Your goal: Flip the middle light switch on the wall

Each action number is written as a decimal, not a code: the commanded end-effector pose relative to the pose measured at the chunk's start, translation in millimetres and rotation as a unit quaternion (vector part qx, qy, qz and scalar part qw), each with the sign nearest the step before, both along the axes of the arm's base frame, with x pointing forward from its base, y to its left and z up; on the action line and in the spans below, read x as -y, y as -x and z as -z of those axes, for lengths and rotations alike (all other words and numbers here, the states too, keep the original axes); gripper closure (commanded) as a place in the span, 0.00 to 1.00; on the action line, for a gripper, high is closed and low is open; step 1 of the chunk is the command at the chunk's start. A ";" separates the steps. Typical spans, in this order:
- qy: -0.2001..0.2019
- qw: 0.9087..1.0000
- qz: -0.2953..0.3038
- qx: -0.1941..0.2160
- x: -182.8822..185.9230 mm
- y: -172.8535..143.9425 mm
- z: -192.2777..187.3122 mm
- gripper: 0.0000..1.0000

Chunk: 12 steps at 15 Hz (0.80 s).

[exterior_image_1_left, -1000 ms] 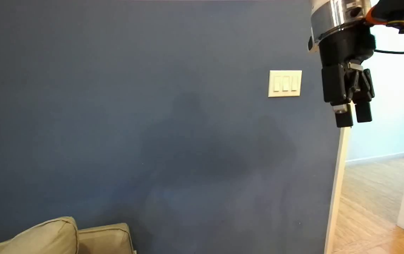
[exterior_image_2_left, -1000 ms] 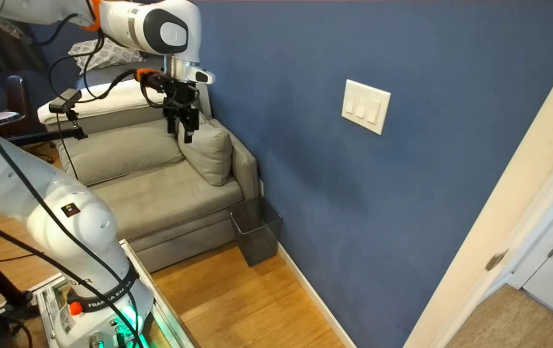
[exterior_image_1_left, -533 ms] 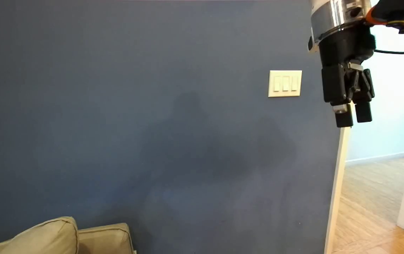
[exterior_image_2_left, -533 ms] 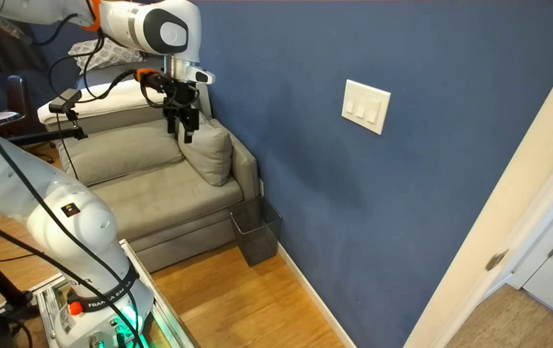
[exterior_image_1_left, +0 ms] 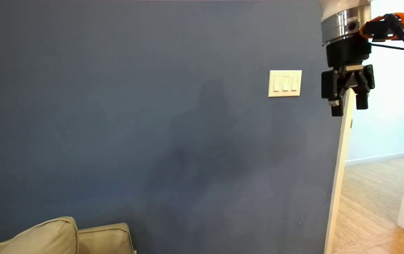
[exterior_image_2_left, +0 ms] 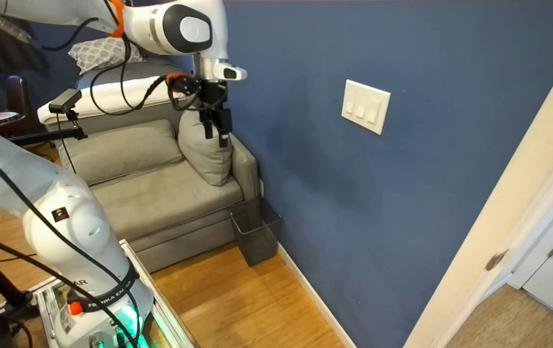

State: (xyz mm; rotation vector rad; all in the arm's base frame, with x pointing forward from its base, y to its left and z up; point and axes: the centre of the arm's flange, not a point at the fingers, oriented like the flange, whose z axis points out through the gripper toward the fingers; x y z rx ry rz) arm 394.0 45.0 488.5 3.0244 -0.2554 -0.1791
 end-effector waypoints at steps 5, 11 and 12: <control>0.069 0.989 0.070 0.112 104.2 -85.5 -41.1 0.34; 0.164 0.972 0.076 0.151 129.6 -154.2 -63.2 0.76; 0.171 0.970 0.074 0.155 132.0 -162.9 -65.6 0.83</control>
